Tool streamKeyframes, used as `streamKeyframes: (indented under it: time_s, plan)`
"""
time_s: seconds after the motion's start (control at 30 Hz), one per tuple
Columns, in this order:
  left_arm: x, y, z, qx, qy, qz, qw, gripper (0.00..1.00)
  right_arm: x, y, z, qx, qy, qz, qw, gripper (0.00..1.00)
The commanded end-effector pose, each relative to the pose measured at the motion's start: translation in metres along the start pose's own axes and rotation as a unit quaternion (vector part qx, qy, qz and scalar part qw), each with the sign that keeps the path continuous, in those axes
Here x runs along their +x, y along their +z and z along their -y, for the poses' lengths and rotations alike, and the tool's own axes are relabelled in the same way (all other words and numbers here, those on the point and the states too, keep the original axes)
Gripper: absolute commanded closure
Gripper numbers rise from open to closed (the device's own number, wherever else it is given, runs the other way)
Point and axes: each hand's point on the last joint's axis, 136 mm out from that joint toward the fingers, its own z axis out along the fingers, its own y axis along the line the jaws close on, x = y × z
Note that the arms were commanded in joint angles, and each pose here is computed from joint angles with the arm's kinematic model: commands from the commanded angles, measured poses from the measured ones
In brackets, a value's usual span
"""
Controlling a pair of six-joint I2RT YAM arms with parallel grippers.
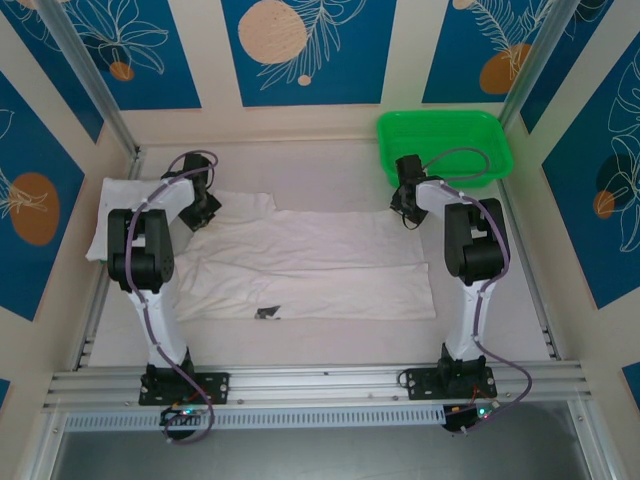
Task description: Fold and stack the t-shirts
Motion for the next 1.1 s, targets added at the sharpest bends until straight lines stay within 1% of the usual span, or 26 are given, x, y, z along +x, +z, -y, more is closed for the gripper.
streamKeyframes:
  time_s: [0.0, 0.1, 0.17, 0.33, 0.4, 0.5, 0.57, 0.87, 0.97, 1.07]
  plan:
    - [0.000, -0.001, -0.003, 0.007, 0.001, -0.006, 1.000, 1.00, -0.008, 0.002, 0.007, 0.025, 0.009, 0.008, 1.000, 0.58]
    - [0.002, 0.000, -0.003, 0.010, 0.000, -0.008, 1.000, 1.00, -0.008, 0.004, 0.009, 0.035, 0.006, 0.002, 0.999, 0.59]
    - [0.002, 0.001, -0.003, 0.009, -0.001, -0.009, 1.000, 1.00, -0.009, 0.005, 0.010, 0.042, -0.001, -0.001, 0.999, 0.61]
    - [0.003, 0.003, -0.004, 0.012, -0.003, -0.011, 1.000, 1.00, 0.001, 0.011, 0.012, 0.047, -0.001, -0.036, 0.998, 0.65]
    - [0.003, 0.003, -0.005, 0.013, -0.003, -0.012, 1.000, 1.00, 0.002, 0.012, 0.013, 0.049, 0.000, -0.041, 0.998, 0.72]
    - [0.002, 0.002, -0.006, 0.014, -0.003, -0.010, 1.000, 1.00, 0.003, 0.009, 0.014, 0.051, 0.000, -0.038, 0.998, 0.92]
    - [0.002, 0.001, -0.007, 0.013, -0.004, -0.011, 1.000, 1.00, 0.001, 0.005, 0.014, 0.047, 0.000, -0.031, 0.998, 1.00]
    - [-0.002, -0.011, -0.005, 0.029, -0.008, -0.002, 1.000, 1.00, -0.016, -0.036, -0.001, -0.006, -0.019, 0.042, 0.999, 1.00]
    - [-0.005, -0.021, -0.005, 0.036, -0.011, 0.007, 0.999, 1.00, -0.014, -0.050, 0.000, -0.015, -0.023, 0.061, 0.998, 1.00]
    - [-0.005, -0.029, -0.007, 0.041, -0.010, 0.013, 0.999, 1.00, -0.007, -0.060, 0.006, -0.024, -0.026, 0.068, 0.997, 1.00]
